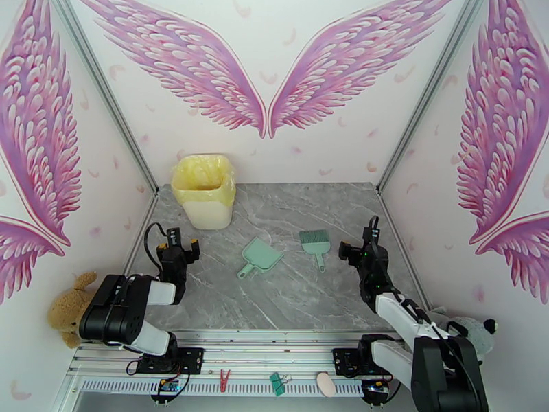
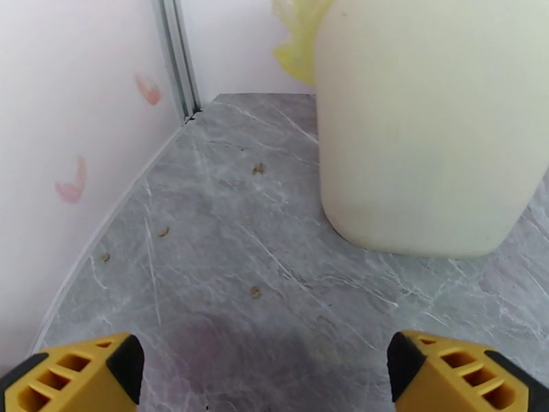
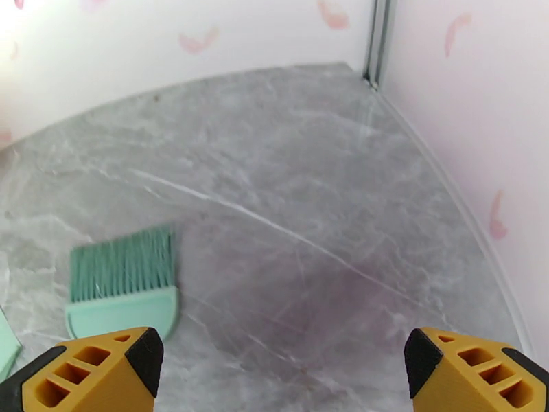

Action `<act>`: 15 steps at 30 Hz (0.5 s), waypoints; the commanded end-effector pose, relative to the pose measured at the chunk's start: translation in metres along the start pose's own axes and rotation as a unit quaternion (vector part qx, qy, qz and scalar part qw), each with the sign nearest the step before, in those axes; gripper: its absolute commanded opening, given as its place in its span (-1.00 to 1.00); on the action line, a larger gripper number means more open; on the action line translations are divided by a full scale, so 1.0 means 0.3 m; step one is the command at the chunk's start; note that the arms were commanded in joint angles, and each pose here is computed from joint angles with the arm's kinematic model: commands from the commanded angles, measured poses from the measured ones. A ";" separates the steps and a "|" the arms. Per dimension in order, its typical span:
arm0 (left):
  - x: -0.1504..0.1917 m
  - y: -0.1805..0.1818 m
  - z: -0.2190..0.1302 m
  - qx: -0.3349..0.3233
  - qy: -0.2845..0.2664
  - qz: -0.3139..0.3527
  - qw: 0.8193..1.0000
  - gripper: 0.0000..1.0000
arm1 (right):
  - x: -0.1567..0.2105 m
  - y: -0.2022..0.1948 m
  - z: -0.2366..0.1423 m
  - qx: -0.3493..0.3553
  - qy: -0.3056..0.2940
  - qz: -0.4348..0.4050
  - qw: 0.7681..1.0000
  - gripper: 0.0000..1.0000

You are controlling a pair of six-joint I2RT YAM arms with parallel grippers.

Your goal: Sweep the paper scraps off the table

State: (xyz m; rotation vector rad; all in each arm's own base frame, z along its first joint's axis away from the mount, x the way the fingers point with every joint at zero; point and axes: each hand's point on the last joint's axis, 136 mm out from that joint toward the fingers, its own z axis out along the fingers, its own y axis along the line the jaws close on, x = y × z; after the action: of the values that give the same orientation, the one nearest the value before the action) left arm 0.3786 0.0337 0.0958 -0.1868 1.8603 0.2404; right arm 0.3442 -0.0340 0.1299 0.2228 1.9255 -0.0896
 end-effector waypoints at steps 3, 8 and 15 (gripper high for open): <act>-0.084 -0.020 0.027 0.008 -0.028 0.003 1.000 0.98 | -0.038 0.054 0.011 -0.048 -0.063 0.026 0.997 0.98; -0.082 -0.018 0.028 0.010 -0.026 0.002 1.000 0.97 | -0.059 0.076 0.071 -0.058 -0.071 0.023 0.996 0.98; -0.083 -0.018 0.029 0.010 -0.026 0.001 1.000 0.97 | 0.020 0.239 0.132 -0.151 -0.063 -0.061 0.985 0.98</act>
State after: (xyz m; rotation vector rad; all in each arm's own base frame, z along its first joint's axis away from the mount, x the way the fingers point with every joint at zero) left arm 0.3888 0.0320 0.1094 -0.1711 1.8254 0.2366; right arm 0.3794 0.0026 0.0951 0.0645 1.8968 0.0527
